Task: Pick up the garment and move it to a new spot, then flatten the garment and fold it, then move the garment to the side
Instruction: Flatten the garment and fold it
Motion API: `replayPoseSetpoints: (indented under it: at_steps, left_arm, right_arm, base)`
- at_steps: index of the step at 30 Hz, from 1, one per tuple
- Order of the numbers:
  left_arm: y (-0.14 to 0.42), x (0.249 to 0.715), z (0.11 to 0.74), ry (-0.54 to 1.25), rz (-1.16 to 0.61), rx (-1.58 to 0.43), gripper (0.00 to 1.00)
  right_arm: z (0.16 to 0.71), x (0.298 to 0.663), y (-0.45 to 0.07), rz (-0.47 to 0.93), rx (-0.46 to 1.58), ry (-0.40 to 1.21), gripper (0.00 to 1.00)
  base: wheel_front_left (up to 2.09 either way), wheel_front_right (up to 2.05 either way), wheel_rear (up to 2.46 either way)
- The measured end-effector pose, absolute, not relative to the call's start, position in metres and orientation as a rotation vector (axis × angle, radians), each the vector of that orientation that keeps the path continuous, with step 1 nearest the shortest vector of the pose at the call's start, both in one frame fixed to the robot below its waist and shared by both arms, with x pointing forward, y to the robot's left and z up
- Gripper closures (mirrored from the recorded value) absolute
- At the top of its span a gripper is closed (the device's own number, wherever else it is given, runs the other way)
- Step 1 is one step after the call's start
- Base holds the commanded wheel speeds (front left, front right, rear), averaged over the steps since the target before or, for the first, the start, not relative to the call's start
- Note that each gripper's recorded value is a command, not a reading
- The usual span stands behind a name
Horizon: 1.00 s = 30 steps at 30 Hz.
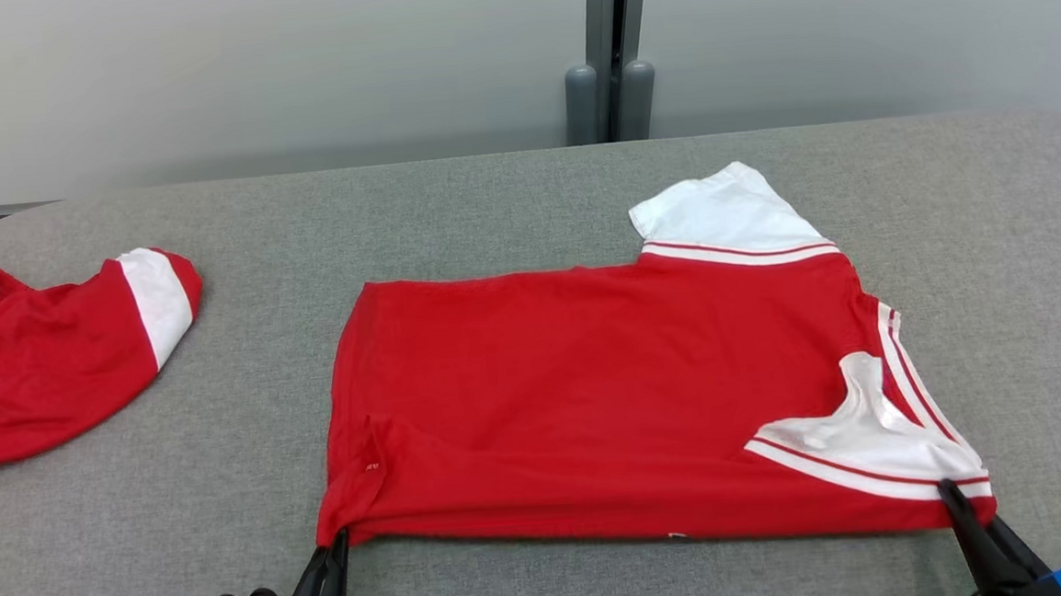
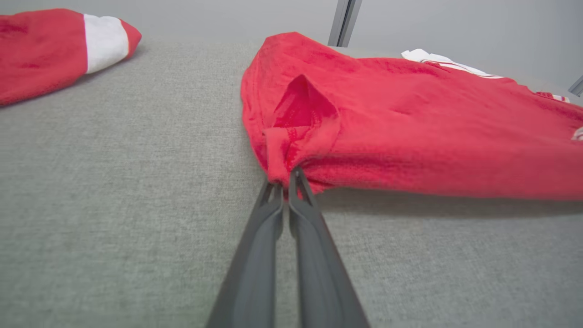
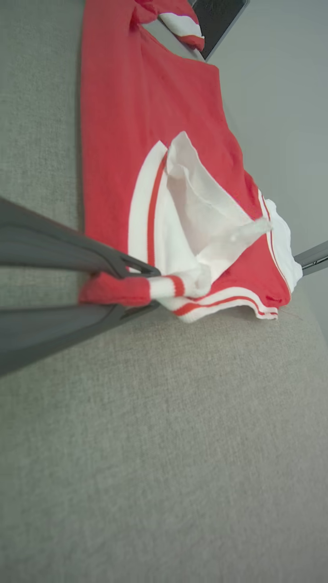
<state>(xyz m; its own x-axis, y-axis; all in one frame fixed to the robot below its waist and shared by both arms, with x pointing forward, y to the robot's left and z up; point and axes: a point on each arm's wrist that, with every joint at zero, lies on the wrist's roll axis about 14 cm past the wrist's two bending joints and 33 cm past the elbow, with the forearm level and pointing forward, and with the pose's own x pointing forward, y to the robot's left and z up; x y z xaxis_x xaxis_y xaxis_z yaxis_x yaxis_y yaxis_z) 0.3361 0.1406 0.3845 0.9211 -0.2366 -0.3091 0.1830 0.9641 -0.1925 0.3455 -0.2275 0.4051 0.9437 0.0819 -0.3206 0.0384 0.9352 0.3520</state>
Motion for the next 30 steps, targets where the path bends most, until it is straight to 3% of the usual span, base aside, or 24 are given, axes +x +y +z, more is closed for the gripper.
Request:
replayPoseSetpoints:
  at_steps: [9, 10, 11, 12, 21, 30]
  left_arm:
    - [0.143, 0.313, 0.380, 0.354, -0.163, -0.197, 1.00]
    - [0.143, 0.312, 0.380, 0.355, -0.162, -0.197, 0.34]
    - [0.143, 0.312, 0.381, 0.353, -0.163, -0.197, 0.00]
    - [0.142, 0.312, 0.382, 0.348, -0.164, -0.197, 0.00]
    - [0.145, 0.327, 0.419, 0.216, -0.176, -0.163, 0.00]
    - [0.149, 0.351, 0.473, 0.031, -0.177, -0.121, 0.00]
  right_arm:
    - [0.397, 0.319, -0.215, 0.015, 0.397, 0.424, 1.00]
    - [0.397, 0.319, -0.214, 0.014, 0.398, 0.424, 0.59]
    - [0.398, 0.318, -0.214, 0.012, 0.396, 0.423, 0.21]
    - [0.400, 0.319, -0.215, 0.004, 0.394, 0.415, 0.00]
    - [0.443, 0.333, -0.227, -0.012, 0.305, 0.227, 0.00]
    - [0.499, 0.351, -0.207, 0.050, 0.248, -0.013, 0.00]
  base:
    - [0.00, 0.00, 0.00]
    - [0.00, 0.00, 0.00]
    - [0.00, 0.00, 0.00]
    - [0.00, 0.00, 0.00]
    - [0.00, 0.00, 0.00]
    - [0.00, 0.00, 0.00]
